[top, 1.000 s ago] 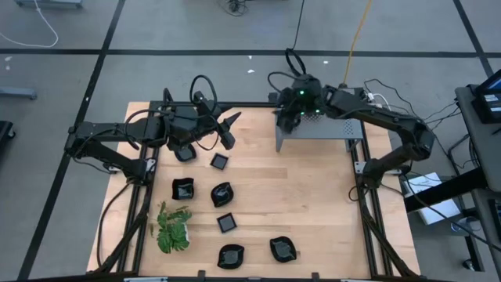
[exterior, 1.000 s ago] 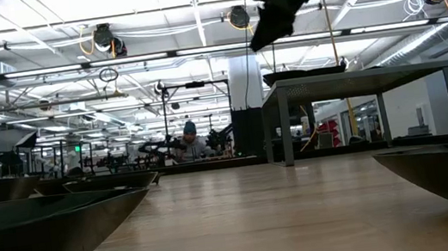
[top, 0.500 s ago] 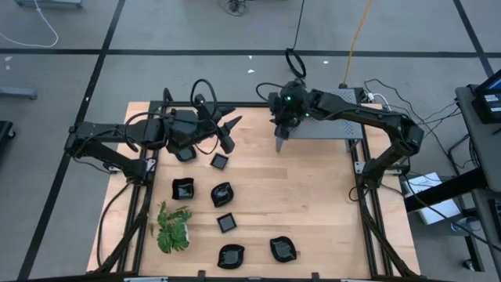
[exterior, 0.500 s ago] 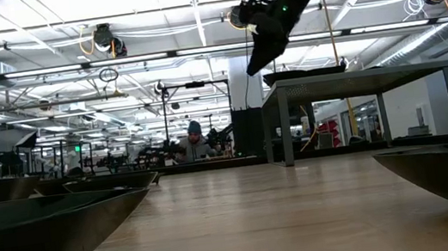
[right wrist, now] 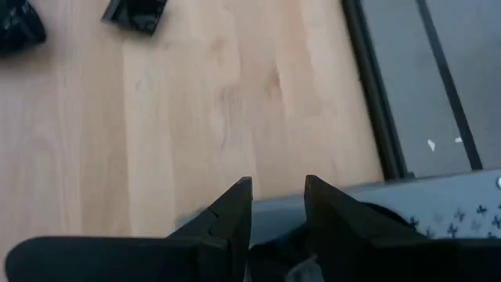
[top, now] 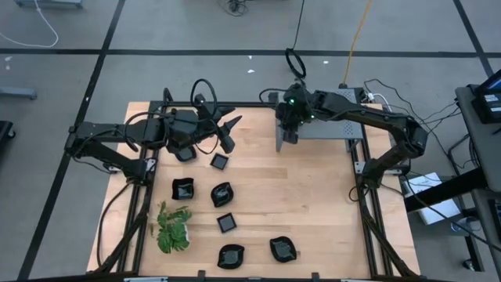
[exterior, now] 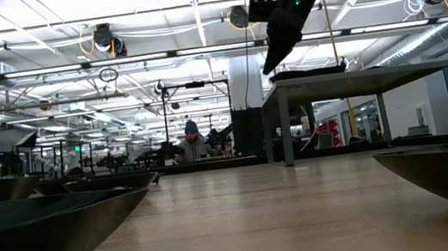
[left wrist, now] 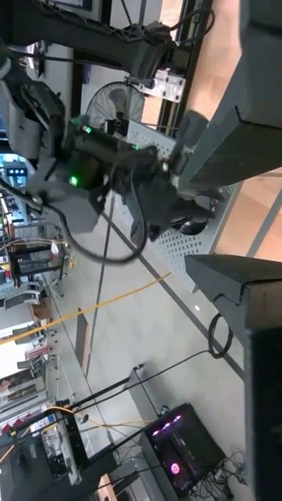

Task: Pick & Place Mini shaped plates
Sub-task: Put the leaf-shaped plate on the shelf, then stack the leaf-shaped plate on the leaf-shaped plate on the shelf

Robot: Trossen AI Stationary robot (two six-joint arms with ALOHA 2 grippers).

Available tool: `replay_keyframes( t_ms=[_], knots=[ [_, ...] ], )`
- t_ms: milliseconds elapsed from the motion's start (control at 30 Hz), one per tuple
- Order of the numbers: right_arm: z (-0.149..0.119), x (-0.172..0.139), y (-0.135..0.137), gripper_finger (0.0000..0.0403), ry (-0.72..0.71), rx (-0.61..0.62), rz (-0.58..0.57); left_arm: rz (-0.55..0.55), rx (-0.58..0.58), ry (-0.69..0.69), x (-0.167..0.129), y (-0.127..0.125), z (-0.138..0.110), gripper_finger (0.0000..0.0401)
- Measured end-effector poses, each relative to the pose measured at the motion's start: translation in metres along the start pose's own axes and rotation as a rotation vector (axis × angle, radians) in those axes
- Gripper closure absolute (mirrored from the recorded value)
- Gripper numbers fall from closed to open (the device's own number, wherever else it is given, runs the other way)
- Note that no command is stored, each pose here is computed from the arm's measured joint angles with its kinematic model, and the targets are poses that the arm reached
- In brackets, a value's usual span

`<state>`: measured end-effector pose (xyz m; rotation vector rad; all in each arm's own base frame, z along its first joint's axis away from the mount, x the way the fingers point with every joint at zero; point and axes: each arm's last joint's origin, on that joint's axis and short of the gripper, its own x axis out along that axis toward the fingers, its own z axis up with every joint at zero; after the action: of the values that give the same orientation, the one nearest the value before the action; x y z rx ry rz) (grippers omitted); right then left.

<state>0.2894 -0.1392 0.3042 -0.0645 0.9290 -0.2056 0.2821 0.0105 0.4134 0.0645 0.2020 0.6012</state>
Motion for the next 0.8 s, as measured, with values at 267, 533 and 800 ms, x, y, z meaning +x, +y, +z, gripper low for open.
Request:
replay_keyframes(
  t_ms=[267,533,800],
  knots=[
    [-0.002,-0.032,0.005,0.0293,-0.012,-0.056,-0.102,0.000,0.003,0.010,0.000,0.000,-0.001,0.0251],
    [-0.003,-0.069,0.024,0.0293,-0.118,0.181,0.049,-0.009,0.008,0.014,-0.001,-0.002,-0.002,0.0251],
    [-0.012,-0.066,0.087,0.0293,-0.034,0.084,0.235,-0.037,0.019,0.018,-0.006,-0.009,-0.002,0.0251]
  ],
)
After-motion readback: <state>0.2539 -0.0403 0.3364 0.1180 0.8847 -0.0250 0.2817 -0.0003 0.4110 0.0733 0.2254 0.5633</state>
